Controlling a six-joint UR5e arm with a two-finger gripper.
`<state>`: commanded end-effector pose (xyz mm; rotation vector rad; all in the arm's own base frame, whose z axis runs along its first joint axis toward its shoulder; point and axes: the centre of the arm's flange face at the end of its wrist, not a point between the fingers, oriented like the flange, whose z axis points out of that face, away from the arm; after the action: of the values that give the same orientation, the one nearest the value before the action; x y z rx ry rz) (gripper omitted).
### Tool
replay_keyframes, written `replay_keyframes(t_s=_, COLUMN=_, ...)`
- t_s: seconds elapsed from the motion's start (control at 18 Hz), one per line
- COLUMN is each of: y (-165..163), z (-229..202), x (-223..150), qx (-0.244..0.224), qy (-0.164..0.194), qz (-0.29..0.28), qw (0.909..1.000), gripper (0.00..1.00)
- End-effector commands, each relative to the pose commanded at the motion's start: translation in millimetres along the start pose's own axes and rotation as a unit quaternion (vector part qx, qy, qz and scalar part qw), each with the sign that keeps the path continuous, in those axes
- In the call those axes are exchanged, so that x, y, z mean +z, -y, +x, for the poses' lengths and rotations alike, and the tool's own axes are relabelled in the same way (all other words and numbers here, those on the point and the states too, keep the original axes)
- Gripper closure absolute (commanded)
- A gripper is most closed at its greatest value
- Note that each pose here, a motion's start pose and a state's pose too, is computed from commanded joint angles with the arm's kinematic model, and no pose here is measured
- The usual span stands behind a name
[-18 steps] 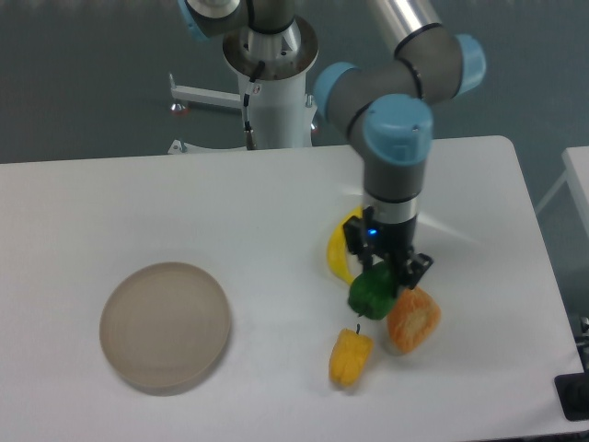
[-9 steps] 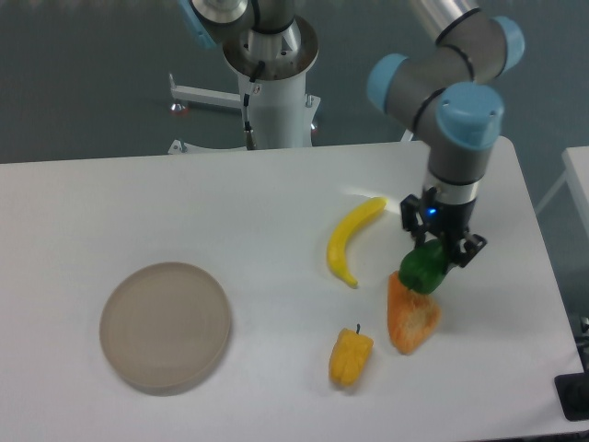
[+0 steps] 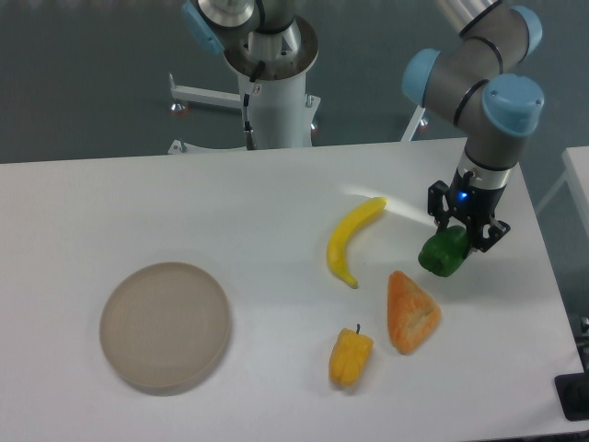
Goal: Place the green pepper on the table
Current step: 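Lower the green pepper onto the table beside the orange wedge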
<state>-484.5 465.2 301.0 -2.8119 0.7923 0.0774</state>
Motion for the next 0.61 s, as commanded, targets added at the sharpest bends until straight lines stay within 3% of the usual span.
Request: replay_keyframes(t_s=0.61, y=-13.1, z=5.9, x=29.4, qx=0.031, qy=-0.007, qz=0.025, qw=0.9992, gripper=0.70)
